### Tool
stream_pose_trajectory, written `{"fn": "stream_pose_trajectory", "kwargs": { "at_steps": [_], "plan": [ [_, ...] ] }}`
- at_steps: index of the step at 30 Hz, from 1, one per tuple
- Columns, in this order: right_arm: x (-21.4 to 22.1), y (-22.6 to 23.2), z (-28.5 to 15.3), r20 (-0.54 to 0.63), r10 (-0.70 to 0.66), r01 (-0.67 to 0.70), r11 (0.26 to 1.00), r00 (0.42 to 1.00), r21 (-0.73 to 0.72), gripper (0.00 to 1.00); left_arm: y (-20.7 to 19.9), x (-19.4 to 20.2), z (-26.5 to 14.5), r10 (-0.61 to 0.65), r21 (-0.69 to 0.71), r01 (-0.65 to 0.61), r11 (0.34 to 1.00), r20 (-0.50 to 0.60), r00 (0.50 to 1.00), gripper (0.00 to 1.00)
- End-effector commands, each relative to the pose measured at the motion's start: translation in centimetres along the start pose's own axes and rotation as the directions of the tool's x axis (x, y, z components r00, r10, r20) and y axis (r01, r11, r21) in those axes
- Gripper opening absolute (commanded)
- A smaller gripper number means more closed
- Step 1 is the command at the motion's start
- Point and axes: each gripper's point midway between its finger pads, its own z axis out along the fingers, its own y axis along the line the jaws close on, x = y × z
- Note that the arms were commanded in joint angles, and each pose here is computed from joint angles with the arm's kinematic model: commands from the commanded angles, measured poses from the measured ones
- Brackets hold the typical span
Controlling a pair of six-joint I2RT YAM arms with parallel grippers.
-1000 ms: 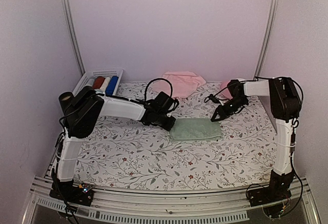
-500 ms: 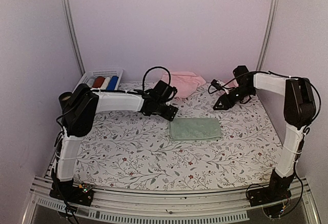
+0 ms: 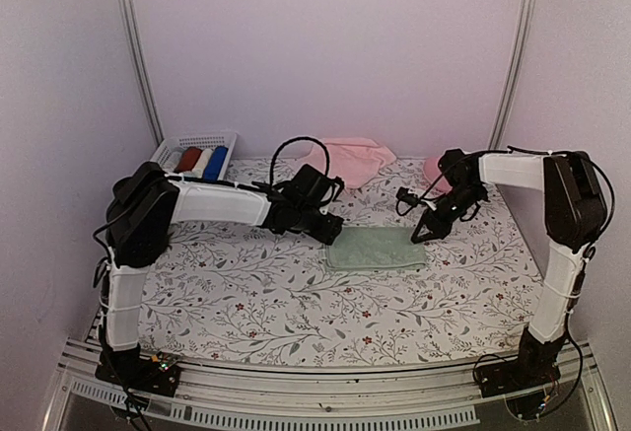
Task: Roll the towels
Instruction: Smooth out the towel at the center of the board.
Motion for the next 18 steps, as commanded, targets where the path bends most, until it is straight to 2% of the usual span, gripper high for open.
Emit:
{"fn": "stream_pose_trajectory", "kwargs": {
  "at_steps": [1, 11, 18],
  "plan": [
    [2.4, 0.0, 1.6, -0.091, -0.006, 0.006, 1.000, 0.996, 0.000, 0.03, -1.3, 0.6, 1.0, -0.011, 0.035, 0.010, 0.999, 0.006, 1.000, 0.69],
    [5.6, 0.0, 3.4, -0.221, 0.001, 0.002, 1.000, 0.975, 0.012, 0.03, -0.3, 3.9, 4.0, 0.012, -0.036, -0.014, 0.999, -0.075, 0.997, 0.69],
    [7.4, 0.0, 5.6, -0.316, 0.001, 0.007, 1.000, 0.949, 0.024, 0.03, 0.1, 4.4, 4.4, 0.015, -0.053, -0.020, 0.998, -0.085, 0.996, 0.70]
  ]
}}
